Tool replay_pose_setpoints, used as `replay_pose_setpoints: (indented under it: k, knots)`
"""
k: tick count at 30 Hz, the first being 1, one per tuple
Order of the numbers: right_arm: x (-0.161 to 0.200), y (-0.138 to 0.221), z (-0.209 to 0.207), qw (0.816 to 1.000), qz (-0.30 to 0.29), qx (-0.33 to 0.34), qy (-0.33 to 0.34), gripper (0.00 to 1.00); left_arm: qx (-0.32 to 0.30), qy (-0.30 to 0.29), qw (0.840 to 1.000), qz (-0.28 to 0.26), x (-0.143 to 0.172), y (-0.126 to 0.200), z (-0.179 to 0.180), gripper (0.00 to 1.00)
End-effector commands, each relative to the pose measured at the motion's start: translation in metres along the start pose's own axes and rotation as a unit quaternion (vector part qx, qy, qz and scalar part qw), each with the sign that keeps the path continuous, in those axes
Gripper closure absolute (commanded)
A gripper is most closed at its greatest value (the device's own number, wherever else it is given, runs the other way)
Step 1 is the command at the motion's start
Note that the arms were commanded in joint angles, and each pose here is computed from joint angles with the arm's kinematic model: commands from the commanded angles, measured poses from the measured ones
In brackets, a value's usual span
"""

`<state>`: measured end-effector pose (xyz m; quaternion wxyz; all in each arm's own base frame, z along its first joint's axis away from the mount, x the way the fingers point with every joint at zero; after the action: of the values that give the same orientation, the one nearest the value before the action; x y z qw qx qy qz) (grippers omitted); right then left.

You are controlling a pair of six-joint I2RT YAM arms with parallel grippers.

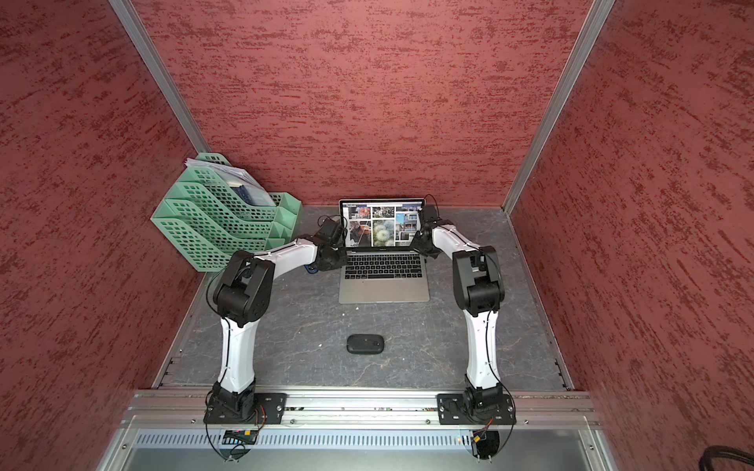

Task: Remove the wireless mouse receiver from the laptop
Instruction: Move the laptop to the center of the board.

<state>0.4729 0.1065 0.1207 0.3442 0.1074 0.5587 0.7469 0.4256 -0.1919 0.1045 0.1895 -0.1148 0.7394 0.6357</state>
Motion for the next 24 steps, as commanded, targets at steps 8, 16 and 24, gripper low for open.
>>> replay_pose_setpoints:
  k: [8,16,24]
  knots:
    - [0.006,0.063,0.011,0.995,-0.037,0.015,0.087,1.00,0.013,-0.021,0.999,-0.041,-0.017,0.029,-0.017,1.00]
    - [0.006,0.183,0.017,0.982,-0.101,-0.031,0.154,0.69,-0.061,-0.048,0.989,-0.124,-0.033,0.115,-0.003,0.54]
    - [0.050,0.161,-0.049,0.985,-0.047,0.048,0.161,0.56,-0.060,-0.018,0.990,-0.130,-0.005,0.144,0.009,0.22]
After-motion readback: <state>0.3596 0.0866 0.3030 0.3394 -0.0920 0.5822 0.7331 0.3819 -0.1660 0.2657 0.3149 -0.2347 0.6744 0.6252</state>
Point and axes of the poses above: each gripper's point midway between its finger pads, its own y axis back along the fingers, its own z axis along the line the jaws close on, x = y × z, the point moved 9 cm from there along y, back along the fingers, and after that the axes turned 14 degrees about -y, right-handed, at the moved point
